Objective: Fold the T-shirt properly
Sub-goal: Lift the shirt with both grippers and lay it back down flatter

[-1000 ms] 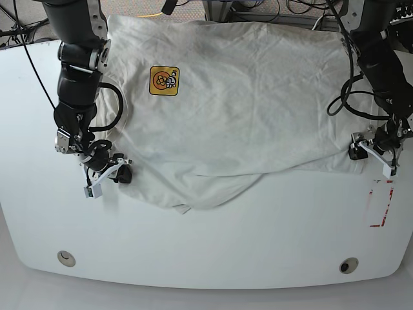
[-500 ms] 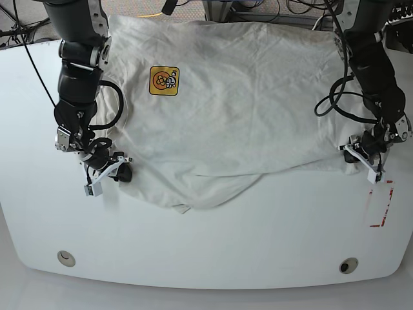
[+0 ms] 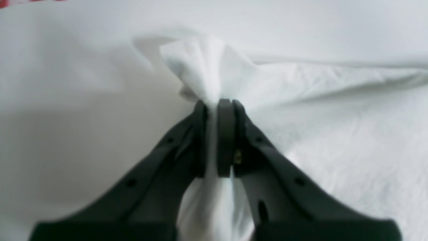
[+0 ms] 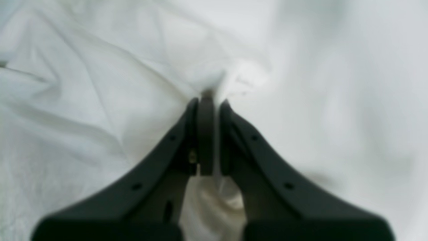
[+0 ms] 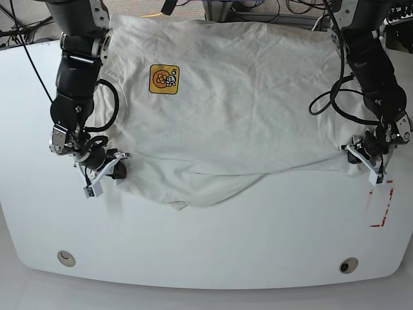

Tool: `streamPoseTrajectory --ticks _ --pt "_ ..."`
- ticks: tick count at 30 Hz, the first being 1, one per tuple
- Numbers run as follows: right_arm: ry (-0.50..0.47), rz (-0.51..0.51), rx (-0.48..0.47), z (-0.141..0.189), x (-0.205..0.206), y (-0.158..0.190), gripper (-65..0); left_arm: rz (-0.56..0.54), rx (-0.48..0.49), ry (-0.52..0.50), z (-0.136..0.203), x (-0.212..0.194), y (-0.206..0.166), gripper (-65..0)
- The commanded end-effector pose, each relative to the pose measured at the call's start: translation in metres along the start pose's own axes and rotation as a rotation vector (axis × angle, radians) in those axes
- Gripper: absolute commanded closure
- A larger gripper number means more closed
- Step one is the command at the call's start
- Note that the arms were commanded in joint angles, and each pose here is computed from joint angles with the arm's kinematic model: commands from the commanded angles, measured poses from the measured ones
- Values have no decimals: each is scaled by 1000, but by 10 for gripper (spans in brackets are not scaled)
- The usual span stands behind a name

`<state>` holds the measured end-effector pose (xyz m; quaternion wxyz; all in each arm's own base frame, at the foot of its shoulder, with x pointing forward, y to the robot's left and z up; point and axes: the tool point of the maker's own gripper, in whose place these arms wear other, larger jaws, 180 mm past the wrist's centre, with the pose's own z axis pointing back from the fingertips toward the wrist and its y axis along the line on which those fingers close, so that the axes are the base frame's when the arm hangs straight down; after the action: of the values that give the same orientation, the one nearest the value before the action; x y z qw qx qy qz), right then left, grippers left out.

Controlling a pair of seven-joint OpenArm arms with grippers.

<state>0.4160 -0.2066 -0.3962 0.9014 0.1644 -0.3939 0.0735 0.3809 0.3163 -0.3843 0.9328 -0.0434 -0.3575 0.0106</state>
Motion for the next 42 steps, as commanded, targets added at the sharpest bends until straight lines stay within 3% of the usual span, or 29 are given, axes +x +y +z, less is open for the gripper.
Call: streamPoseTrajectory --ticks 1,6,15,24,34,37,42 --pt "-90 57 -13 13 45 -2 0 -35 33 -90 17 39 8 0" --pt "-116 131 -35 27 71 2 0 -72 72 -151 40 65 6 0" --pt "-160 212 -94 53 142 -11 0 -170 163 -318 102 150 -2 0" --pt "-240 300 -161 98 233 -15 0 -234 173 -588 176 229 -27 0" --pt "-416 404 -273 206 367 -6 0 -260 265 -859 289 325 -29 0" --pt "-472 428 -302 239 397 1 0 -301 254 -887 303 347 -41 0" --pt "-425 486 -344 250 407 10 0 -305 251 -911 311 355 -43 0"
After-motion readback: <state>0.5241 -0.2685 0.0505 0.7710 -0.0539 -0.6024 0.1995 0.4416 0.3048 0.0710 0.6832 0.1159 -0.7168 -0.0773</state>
